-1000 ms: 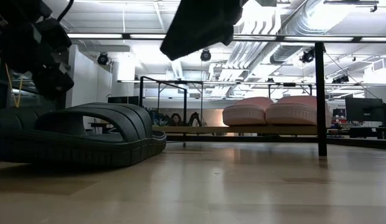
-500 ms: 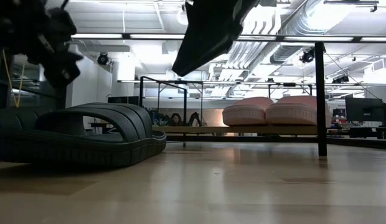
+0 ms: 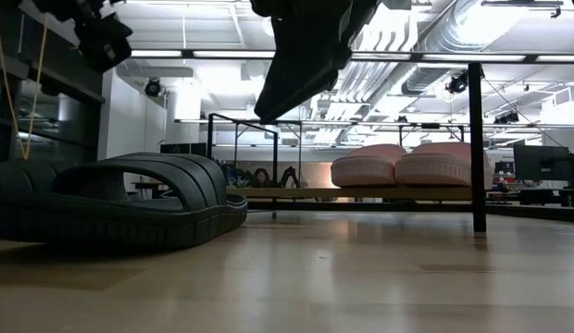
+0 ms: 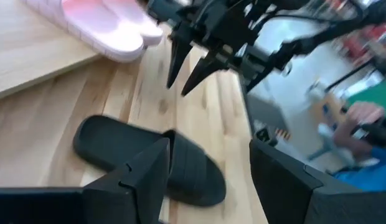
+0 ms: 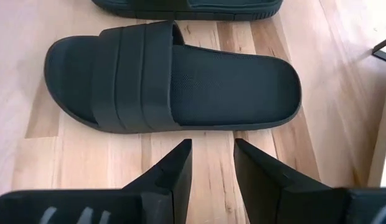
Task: Pick and place slides into the shelf
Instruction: Put the left black slide on the shelf
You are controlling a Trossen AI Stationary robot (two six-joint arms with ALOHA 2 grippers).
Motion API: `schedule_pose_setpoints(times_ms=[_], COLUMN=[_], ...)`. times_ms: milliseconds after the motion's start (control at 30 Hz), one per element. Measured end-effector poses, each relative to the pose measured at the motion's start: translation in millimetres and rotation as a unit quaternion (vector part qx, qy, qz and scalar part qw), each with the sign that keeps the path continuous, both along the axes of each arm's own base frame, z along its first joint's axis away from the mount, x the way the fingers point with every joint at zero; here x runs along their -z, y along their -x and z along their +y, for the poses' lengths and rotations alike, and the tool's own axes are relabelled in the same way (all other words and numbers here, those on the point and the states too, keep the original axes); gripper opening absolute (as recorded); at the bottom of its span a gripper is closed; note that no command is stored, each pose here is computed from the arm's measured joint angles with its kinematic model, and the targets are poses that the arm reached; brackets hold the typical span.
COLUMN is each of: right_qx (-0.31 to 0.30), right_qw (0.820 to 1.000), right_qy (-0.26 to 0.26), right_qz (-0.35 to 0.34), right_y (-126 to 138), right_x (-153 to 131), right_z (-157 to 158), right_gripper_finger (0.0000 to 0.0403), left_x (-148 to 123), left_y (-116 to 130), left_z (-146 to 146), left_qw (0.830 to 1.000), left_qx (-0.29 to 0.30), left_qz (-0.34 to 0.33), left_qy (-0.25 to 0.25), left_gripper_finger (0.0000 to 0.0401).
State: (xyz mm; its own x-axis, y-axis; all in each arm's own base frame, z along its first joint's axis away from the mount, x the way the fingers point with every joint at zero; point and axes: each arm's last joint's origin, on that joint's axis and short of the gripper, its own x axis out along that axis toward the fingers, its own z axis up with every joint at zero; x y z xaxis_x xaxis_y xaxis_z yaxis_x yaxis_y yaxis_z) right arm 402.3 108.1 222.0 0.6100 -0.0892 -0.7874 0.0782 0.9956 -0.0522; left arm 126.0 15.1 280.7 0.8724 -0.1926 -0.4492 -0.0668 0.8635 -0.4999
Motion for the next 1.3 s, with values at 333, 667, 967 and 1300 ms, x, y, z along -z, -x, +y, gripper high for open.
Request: schedule_pose_setpoints(times_ms=[333,667,967,1300], right_qx=[0.0,0.002,-0.003,-0.011], right_qw=[1.0,1.0,1.0,1.0], right_qy=[-0.001,-0.003,-0.015,-0.017], right_qz=[0.0,-0.001,0.0,-0.001], right_y=[0.1,0.1,0.0,1.2], right_x=[0.0,-0.1,-0.1,-0.3], right_z=[0.7,0.8,1.7,7.1], right_gripper_finger=[0.0108,0.0108,0.0108,0.0108], left_x=[-2.9,26.7,39.8,52.6], left_y=[-28.4,-52.8,-63.3,-69.8], left_z=[10.2,10.8,11.4,5.2], left_qw=[0.969,0.929,0.914,0.904], left_qx=[-0.009,0.092,0.121,0.149], left_qz=[0.239,0.358,0.387,0.399], left_qy=[-0.058,0.001,0.026,0.038], left_gripper_finger=[0.0204,0.0204,0.0204,0.0204])
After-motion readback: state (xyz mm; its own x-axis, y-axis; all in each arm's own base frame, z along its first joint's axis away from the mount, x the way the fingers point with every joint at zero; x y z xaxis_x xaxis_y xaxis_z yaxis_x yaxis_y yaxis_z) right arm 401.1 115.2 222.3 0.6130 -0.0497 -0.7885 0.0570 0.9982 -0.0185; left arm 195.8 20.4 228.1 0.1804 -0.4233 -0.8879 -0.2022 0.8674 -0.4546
